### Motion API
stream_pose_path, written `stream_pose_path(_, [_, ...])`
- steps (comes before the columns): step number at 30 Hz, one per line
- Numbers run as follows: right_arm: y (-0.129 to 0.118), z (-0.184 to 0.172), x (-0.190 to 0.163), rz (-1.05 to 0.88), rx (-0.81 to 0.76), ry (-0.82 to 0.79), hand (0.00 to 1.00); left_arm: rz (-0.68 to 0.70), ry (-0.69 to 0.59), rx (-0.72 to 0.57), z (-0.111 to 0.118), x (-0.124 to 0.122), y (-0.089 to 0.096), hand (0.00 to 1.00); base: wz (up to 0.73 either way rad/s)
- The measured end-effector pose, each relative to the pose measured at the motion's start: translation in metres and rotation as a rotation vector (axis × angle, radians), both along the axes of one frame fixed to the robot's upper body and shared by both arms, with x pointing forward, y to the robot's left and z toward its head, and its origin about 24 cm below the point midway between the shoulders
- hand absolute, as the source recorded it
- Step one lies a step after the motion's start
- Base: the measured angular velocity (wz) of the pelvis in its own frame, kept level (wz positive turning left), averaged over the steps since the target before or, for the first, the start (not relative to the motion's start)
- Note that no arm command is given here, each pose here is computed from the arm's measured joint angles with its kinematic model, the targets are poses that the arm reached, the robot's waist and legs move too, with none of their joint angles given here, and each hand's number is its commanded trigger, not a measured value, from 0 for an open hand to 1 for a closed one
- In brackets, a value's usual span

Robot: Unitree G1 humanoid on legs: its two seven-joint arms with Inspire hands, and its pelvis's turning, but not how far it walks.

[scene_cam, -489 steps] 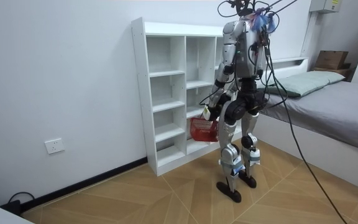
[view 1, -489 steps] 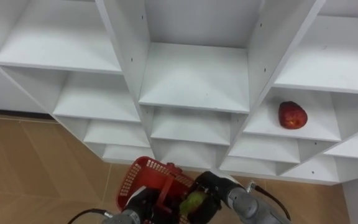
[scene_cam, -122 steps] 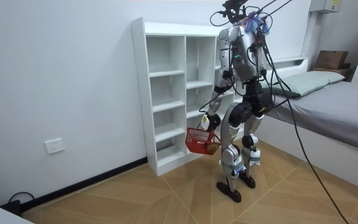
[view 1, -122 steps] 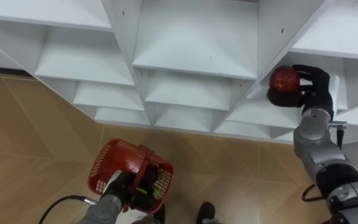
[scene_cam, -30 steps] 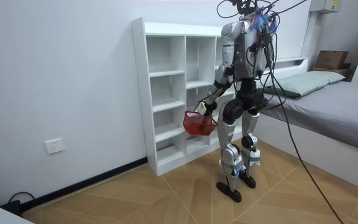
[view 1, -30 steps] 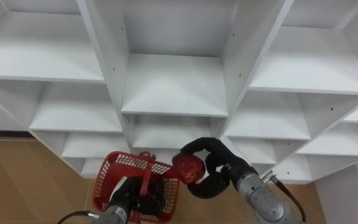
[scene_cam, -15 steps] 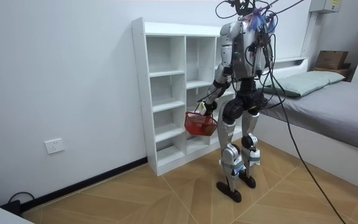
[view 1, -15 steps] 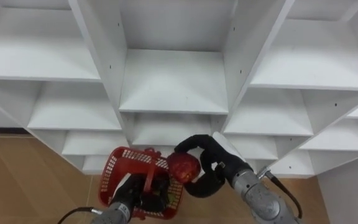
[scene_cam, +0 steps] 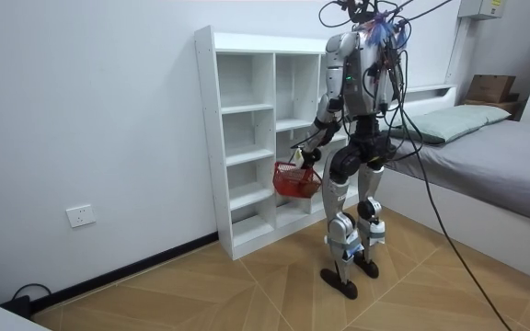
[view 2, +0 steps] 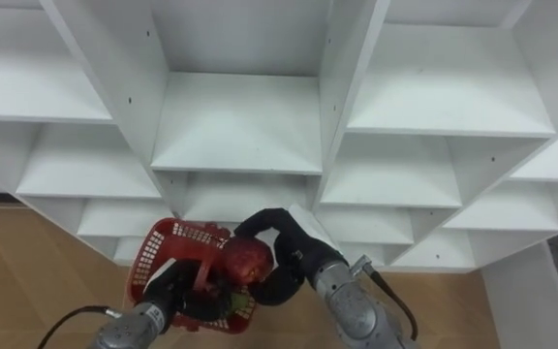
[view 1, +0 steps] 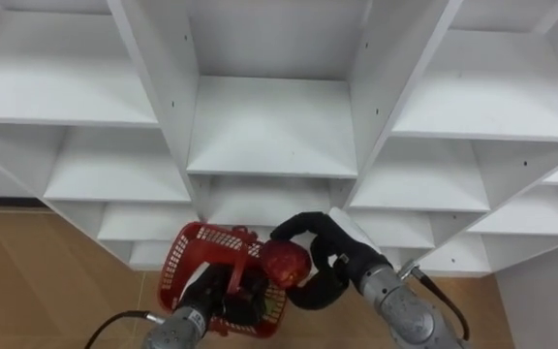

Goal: Collect fruits from the closet

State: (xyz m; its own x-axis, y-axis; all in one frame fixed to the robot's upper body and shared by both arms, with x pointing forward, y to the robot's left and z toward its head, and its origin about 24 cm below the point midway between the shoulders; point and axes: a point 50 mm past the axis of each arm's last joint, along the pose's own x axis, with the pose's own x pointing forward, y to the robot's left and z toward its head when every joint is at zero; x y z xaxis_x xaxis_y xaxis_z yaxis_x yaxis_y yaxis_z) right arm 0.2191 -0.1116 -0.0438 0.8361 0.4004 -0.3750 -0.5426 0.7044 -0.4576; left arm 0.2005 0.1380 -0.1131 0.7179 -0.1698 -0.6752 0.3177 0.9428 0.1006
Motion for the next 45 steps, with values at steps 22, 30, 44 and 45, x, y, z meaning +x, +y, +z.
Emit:
stream_pose_path(22, [0.002,-0.009,-0.003,0.025,-0.027,0.038,1.0,-0.044,-0.051,-0.016,0.01,0.008,-0.003,1.0,0.0])
stream_pose_path(30, [0.001,-0.009,-0.003,0.014,-0.032,0.028,1.0,-0.049,-0.058,-0.02,0.012,0.009,-0.004,1.0,0.0])
stream_pose_path(44, [0.003,-0.007,0.003,-0.017,-0.026,0.0,1.0,-0.087,-0.092,-0.004,0.017,0.012,-0.008,1.0,0.0])
stream_pose_path(45, [0.004,-0.007,0.003,-0.019,-0.025,-0.002,1.0,-0.088,-0.093,-0.004,0.017,0.012,-0.008,1.0,0.0])
